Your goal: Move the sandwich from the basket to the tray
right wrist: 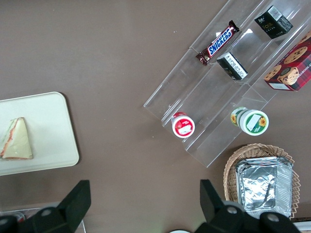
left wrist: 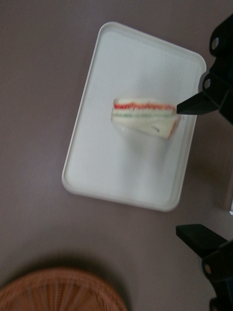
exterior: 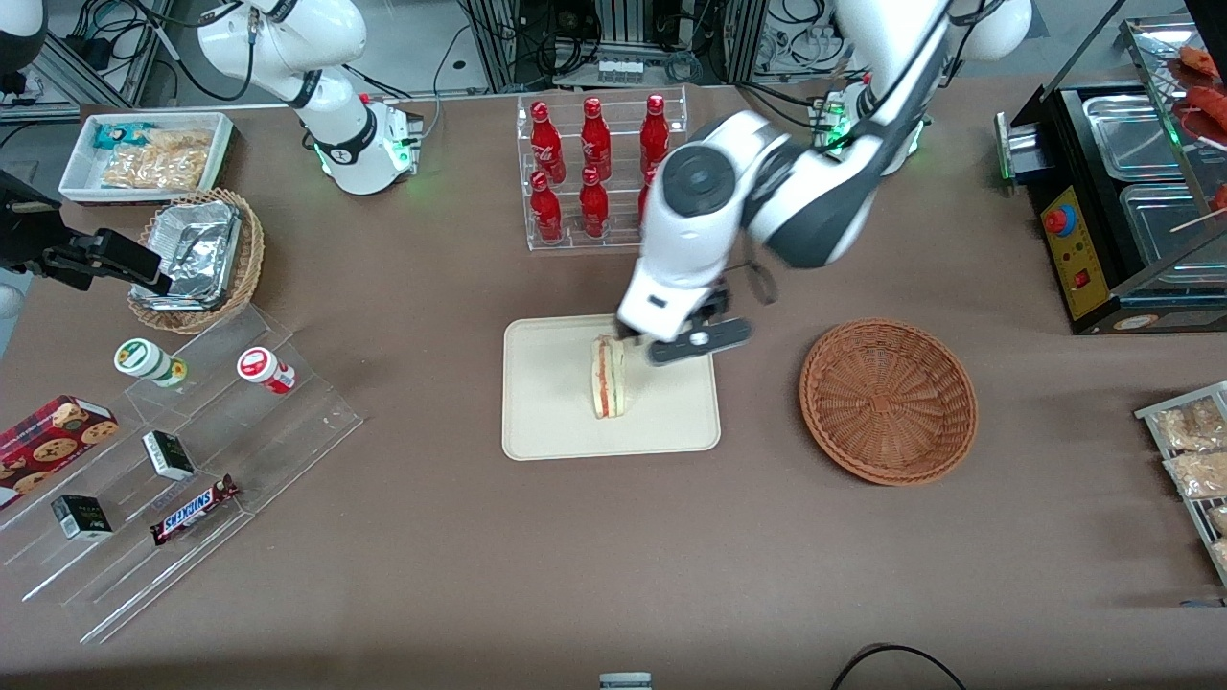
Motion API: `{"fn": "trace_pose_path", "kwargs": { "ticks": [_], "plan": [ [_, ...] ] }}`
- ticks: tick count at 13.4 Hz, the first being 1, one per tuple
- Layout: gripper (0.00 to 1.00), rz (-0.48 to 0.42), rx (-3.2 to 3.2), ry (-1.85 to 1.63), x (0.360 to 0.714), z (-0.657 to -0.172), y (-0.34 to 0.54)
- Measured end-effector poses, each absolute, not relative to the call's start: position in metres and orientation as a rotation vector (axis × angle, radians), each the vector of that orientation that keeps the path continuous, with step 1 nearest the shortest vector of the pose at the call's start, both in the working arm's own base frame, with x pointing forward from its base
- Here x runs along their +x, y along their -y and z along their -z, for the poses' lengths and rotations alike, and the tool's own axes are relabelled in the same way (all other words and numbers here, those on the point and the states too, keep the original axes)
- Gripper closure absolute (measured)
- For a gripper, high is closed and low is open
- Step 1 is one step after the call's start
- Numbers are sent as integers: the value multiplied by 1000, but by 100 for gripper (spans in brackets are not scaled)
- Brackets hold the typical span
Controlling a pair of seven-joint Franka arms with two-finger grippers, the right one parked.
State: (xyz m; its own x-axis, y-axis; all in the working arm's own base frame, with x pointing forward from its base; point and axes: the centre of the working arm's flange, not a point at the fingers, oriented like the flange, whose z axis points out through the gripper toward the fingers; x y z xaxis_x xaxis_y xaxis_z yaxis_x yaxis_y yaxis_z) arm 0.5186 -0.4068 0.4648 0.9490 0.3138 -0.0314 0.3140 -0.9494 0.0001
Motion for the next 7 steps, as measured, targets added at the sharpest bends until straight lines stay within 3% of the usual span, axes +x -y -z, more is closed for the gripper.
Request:
{"fn": "trace_pose_path", "kwargs": {
  "ticks": [7],
  "plan": [
    [0, 231, 3201, -487, 538, -572, 196]
  ]
}}
